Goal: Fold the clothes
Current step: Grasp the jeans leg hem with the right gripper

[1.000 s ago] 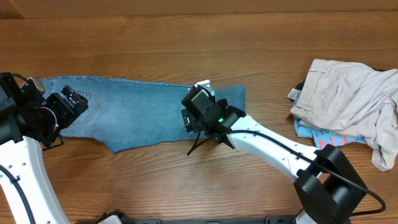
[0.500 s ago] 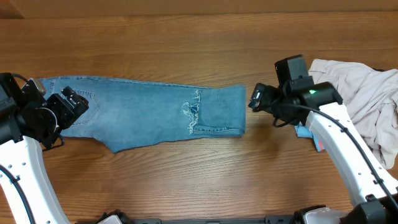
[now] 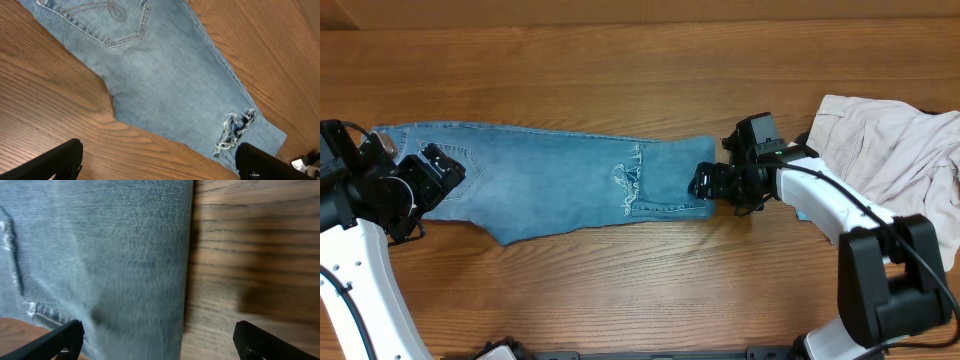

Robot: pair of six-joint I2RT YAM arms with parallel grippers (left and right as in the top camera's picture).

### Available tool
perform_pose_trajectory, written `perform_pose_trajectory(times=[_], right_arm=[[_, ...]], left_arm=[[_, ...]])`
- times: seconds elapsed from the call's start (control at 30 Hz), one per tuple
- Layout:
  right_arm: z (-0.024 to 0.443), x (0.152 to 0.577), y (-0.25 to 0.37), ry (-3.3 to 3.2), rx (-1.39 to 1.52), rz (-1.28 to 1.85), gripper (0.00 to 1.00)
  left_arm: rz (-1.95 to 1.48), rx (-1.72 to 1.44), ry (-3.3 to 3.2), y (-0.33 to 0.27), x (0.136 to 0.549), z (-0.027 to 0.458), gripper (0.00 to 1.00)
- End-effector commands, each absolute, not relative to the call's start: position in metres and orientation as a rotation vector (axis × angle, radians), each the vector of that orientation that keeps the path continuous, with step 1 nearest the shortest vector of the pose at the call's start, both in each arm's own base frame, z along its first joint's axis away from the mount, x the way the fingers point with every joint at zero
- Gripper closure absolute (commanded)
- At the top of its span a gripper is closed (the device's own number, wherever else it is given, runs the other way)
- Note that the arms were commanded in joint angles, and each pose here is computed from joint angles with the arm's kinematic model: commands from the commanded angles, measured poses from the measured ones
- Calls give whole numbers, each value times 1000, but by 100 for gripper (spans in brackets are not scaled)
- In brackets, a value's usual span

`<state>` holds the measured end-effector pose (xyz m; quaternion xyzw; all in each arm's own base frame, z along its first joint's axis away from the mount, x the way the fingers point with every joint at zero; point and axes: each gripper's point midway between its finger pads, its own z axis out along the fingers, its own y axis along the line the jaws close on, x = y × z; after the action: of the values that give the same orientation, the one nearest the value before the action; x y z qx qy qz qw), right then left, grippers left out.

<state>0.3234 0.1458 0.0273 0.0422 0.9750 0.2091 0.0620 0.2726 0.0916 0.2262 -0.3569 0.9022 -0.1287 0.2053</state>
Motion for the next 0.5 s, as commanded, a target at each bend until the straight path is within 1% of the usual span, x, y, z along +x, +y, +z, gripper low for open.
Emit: perform_pose_trajectory(times=[0.0, 0.13, 0.2, 0.33, 0.37, 0.4, 0.47], right_arm=[[18, 320, 158, 2966, 106, 741, 0], [21, 318, 164, 2961, 98, 795, 4], [21, 316, 166, 2963, 99, 824, 9], [17, 307, 180, 2952, 55, 901, 12], [17, 308, 180, 2949, 59, 903, 16], [17, 309, 180, 2946, 71, 904, 22], [18, 311, 181, 2940, 93, 906, 47]], left_arm=[[-356, -959, 2521, 91, 275, 227, 0], [-355, -957, 2518, 91, 276, 228, 0], [-355, -957, 2518, 91, 276, 228, 0], [-354, -956, 2517, 91, 276, 228, 0], [-354, -956, 2518, 91, 276, 228, 0], [-355, -957, 2519, 91, 276, 228, 0], [-355, -956, 2518, 91, 276, 228, 0]])
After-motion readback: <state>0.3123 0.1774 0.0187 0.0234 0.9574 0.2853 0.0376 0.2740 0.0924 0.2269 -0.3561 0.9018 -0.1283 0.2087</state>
